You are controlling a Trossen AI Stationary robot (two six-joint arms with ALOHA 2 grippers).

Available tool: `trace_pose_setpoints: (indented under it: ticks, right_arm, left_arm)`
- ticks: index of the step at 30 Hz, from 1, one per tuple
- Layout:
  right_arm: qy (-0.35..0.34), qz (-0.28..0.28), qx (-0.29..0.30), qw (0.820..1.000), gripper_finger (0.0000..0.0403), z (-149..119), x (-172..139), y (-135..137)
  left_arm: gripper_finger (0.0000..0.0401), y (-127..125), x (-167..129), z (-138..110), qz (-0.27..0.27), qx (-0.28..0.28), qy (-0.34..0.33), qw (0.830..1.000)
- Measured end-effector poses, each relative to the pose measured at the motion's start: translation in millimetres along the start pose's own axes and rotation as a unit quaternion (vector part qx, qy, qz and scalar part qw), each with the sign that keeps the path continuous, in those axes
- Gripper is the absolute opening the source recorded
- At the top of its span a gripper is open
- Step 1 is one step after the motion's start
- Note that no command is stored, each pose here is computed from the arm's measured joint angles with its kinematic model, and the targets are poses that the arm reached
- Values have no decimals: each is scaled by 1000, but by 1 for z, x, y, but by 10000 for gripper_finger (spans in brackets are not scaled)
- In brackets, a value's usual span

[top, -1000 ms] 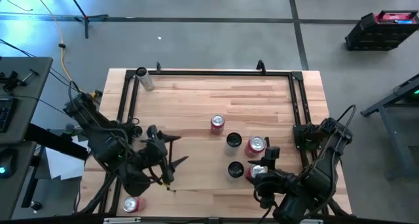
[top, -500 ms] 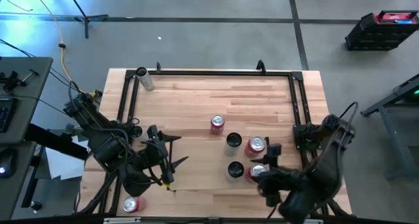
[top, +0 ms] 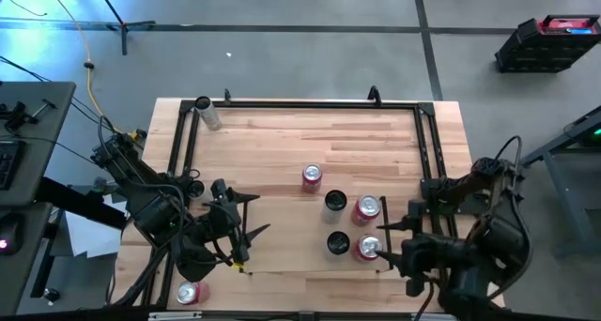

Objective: Place canned beverage on shelf
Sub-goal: Put the bottom white yellow soda can on the shelf aligned with the white yellow soda can

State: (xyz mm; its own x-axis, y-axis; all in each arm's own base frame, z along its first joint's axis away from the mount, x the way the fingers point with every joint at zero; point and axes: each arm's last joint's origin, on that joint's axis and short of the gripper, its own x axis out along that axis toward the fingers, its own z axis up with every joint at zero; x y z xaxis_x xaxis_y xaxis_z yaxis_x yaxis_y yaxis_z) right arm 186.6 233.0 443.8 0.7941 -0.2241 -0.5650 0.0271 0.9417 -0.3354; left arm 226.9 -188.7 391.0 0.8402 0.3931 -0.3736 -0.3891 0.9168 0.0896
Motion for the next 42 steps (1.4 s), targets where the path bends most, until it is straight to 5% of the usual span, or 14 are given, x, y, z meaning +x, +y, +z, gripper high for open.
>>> trace_pose_setpoints:
  ticks: [16,42]
  right_arm:
    - [60,-35,-25,997,231,-1,53,36]
    - [67,-61,-96,991,231,4,68,28]
  left_arm:
    - [321,-1,0,-1,-20,-27,17,999]
    - [321,-2,0,-1,-29,-28,25,999]
